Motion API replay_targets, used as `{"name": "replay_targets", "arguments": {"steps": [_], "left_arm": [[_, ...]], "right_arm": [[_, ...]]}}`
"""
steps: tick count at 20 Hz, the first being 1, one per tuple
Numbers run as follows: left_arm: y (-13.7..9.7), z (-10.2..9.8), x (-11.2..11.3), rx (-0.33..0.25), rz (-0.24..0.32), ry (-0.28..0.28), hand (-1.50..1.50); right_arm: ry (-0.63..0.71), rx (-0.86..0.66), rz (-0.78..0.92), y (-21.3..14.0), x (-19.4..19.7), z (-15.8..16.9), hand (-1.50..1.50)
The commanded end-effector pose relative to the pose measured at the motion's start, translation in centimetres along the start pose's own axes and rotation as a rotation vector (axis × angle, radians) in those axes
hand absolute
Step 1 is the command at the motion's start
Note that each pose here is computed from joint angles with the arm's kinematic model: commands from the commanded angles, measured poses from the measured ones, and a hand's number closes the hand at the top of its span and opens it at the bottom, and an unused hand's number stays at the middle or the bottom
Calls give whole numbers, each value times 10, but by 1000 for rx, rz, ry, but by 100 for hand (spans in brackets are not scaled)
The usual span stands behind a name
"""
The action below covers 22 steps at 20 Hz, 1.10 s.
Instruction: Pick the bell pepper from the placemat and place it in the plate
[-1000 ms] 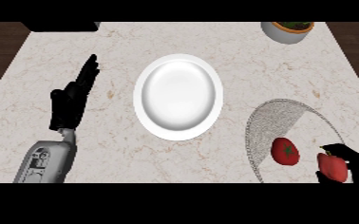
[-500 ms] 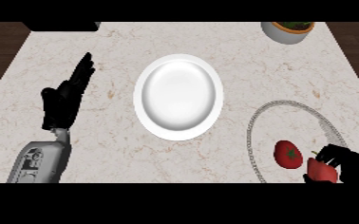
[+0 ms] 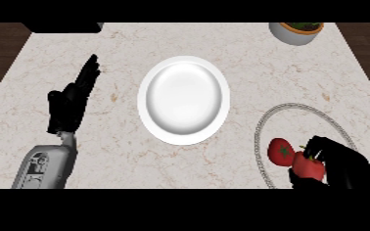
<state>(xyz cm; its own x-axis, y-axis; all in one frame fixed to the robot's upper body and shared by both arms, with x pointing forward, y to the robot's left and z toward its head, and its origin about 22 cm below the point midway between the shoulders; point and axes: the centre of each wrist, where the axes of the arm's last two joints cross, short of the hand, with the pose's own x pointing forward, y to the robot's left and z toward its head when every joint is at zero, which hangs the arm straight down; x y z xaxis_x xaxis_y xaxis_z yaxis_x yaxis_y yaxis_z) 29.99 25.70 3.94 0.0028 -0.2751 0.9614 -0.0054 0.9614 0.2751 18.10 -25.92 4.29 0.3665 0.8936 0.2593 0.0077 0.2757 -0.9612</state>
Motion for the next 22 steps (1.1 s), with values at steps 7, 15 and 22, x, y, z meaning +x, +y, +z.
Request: {"name": "replay_targets", "arguments": {"steps": [7, 15, 22], "left_arm": [[-15, -8, -1, 5, -14, -5, 0], [-4, -7, 7, -1, 2, -3, 0], [-9, -3, 16, -34, 2, -4, 0]], "right_arm": [[-360, -325, -156, -55, 62, 16, 150], [-470, -214, -264, -72, 143, 13, 150], [-461, -117, -305, -29, 202, -19, 150]]}}
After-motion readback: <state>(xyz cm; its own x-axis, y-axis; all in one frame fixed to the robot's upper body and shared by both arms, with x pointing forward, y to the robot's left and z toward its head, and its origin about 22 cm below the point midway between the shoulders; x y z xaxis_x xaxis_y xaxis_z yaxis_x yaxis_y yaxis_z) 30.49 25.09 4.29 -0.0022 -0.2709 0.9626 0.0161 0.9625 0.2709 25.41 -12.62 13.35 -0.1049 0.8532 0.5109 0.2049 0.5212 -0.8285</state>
